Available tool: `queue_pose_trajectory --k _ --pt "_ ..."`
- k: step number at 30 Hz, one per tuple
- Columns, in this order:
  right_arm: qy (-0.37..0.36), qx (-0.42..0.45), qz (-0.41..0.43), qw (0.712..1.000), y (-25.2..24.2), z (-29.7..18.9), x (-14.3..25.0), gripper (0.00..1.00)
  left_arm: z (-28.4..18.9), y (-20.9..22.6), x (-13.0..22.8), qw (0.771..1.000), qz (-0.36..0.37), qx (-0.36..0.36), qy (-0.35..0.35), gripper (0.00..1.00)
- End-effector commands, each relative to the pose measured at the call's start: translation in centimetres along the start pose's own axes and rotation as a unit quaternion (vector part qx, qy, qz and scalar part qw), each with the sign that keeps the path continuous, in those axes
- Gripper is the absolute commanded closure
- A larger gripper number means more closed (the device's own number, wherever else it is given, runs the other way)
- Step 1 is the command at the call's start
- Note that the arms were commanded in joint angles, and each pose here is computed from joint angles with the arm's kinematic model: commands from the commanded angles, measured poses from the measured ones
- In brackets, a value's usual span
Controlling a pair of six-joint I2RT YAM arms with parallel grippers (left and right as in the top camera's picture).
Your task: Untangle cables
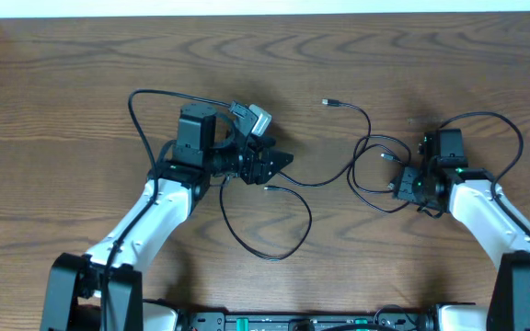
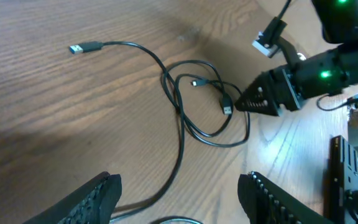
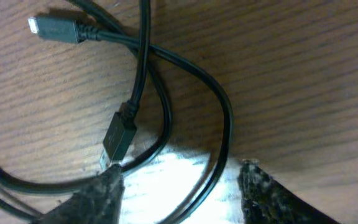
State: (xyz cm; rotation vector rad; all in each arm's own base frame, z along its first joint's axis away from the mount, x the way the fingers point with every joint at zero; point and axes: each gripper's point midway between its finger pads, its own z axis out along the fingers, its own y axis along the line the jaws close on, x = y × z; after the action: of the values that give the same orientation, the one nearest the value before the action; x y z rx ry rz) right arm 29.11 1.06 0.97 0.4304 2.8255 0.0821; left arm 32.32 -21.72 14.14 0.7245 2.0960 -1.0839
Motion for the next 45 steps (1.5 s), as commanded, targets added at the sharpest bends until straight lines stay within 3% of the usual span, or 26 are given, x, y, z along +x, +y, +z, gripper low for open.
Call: queue_pose_trajectory --k 1,5,8,14,16,20,21,22,23,32,34,38,42,45 --pt "0.003 0.002 0.0 1.0 0.1 0.6 0.2 0.48 -0.5 -1.0 -0.4 1.0 0.0 0.011 -0.003 0.34" --pt "-0.005 -0.015 0.0 1.0 0.8 0.6 -0.3 0.67 -0.7 -1.2 -0.4 1.0 -0.001 0.011 -0.002 0.34" --pt "-0.014 -0.023 -0.001 1.0 1.1 0.6 -0.8 0.69 -0.7 -1.2 -0.2 1.0 -0.006 0.011 0.002 0.34" --pt "-0.022 -0.04 -0.002 0.999 1.7 0.6 -1.3 0.87 -0.7 -1.3 0.6 1.0 -0.021 0.011 0.016 0.34" --pt "-0.026 -0.065 -0.005 0.998 2.8 0.6 -1.6 0.98 -0.7 -1.3 0.6 1.0 -0.022 0.011 0.017 0.34" --pt "-0.036 -0.085 -0.015 0.996 4.1 0.9 -2.0 0.96 -0.7 -1.3 0.6 1.0 -0.021 0.011 0.016 0.34" --pt "-0.037 -0.078 -0.009 0.996 4.0 1.1 -2.1 0.86 -0.7 -1.3 0.6 1.0 -0.022 0.011 0.017 0.34" --pt "-0.037 -0.068 0.0 0.997 3.7 1.3 -2.1 0.69 -0.7 -1.3 0.7 1.0 -0.023 0.011 0.018 0.34" --pt "-0.035 -0.059 0.005 0.998 3.4 1.6 -2.0 0.63 -0.7 -1.3 0.7 0.999 -0.024 0.011 0.019 0.34" --pt "-0.028 -0.039 0.007 0.999 2.7 3.7 -2.0 0.59 -0.7 -1.3 1.0 0.999 -0.028 0.011 0.024 0.34" --pt "-0.031 -0.039 0.006 0.999 2.8 3.7 -2.1 0.61 -0.7 -1.3 1.0 0.999 -0.026 0.011 0.024 0.34" --pt "-0.042 -0.044 0.006 0.998 3.0 3.6 -2.7 0.85 -0.7 -1.3 1.0 0.999 -0.025 0.011 0.024 0.34" --pt "-0.056 -0.072 -0.001 0.996 4.1 3.4 -3.5 0.99 -0.7 -1.3 1.0 0.999 -0.025 0.011 0.024 0.34" --pt "-0.073 -0.133 -0.011 0.988 6.5 2.8 -4.5 0.99 -0.7 -1.3 1.1 0.999 -0.025 0.011 0.025 0.34"
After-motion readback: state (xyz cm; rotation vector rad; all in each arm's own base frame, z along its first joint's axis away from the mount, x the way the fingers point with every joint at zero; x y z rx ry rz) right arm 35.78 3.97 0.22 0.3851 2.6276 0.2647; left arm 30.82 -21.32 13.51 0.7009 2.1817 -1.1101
